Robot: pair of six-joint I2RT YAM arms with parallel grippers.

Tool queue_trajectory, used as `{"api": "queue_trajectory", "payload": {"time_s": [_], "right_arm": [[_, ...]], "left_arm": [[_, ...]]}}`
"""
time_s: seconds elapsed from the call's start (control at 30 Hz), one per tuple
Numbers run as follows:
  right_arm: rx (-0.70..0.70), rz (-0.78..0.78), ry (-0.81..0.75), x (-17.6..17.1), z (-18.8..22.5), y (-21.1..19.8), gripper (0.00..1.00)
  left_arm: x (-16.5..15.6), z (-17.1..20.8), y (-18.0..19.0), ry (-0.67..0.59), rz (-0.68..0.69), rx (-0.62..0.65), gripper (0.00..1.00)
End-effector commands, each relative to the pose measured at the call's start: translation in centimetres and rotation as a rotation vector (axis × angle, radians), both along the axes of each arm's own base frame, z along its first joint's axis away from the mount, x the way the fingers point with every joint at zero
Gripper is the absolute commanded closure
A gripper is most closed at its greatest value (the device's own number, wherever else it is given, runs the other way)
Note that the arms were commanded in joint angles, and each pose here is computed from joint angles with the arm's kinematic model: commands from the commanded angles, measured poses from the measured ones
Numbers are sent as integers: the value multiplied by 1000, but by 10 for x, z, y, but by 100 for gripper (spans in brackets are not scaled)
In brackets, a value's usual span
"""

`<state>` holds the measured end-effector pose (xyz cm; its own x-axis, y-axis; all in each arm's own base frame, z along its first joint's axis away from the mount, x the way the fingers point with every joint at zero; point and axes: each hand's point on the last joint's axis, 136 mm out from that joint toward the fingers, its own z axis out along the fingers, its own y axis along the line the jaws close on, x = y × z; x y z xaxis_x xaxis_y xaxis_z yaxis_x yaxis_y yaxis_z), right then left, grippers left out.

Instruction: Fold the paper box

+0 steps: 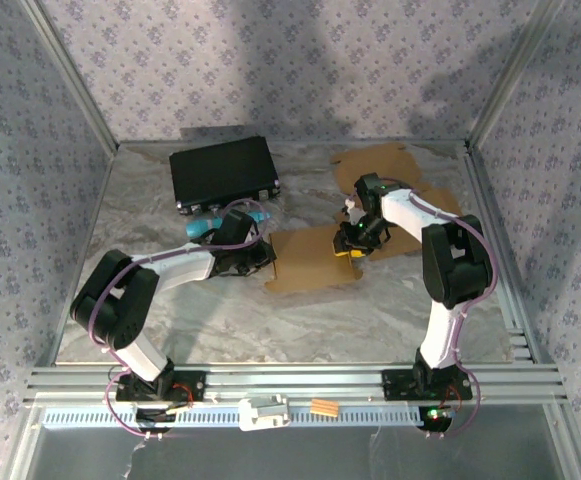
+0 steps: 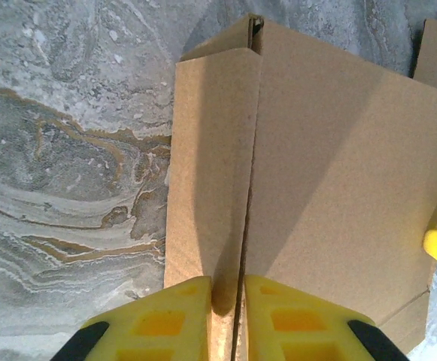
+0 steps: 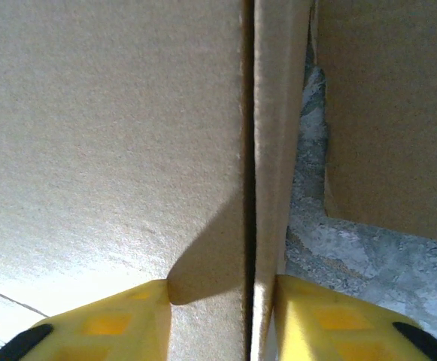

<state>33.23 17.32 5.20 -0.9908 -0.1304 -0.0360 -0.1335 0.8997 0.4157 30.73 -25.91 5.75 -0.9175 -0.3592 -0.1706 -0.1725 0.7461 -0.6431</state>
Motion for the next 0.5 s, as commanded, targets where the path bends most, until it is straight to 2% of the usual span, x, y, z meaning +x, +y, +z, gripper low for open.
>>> {"api": "queue_trajectory", "payload": {"time_s": [0.0,0.17,0.37,0.47], "right_arm": [[38,-21,-13,0,9,-3,53],[119,-45,-35,5,13,-5,36],[234,-64,3,3,6,1,30],[304,-61,-11,6,10,7,27]], "left_arm": [[-14,-16,14,26,-11,60,83],[-15,-19,22,9,-15,56,80],[-12,-23,28,-3,-23,29,81],[-14,-27,35,-5,-13,27,86]]}}
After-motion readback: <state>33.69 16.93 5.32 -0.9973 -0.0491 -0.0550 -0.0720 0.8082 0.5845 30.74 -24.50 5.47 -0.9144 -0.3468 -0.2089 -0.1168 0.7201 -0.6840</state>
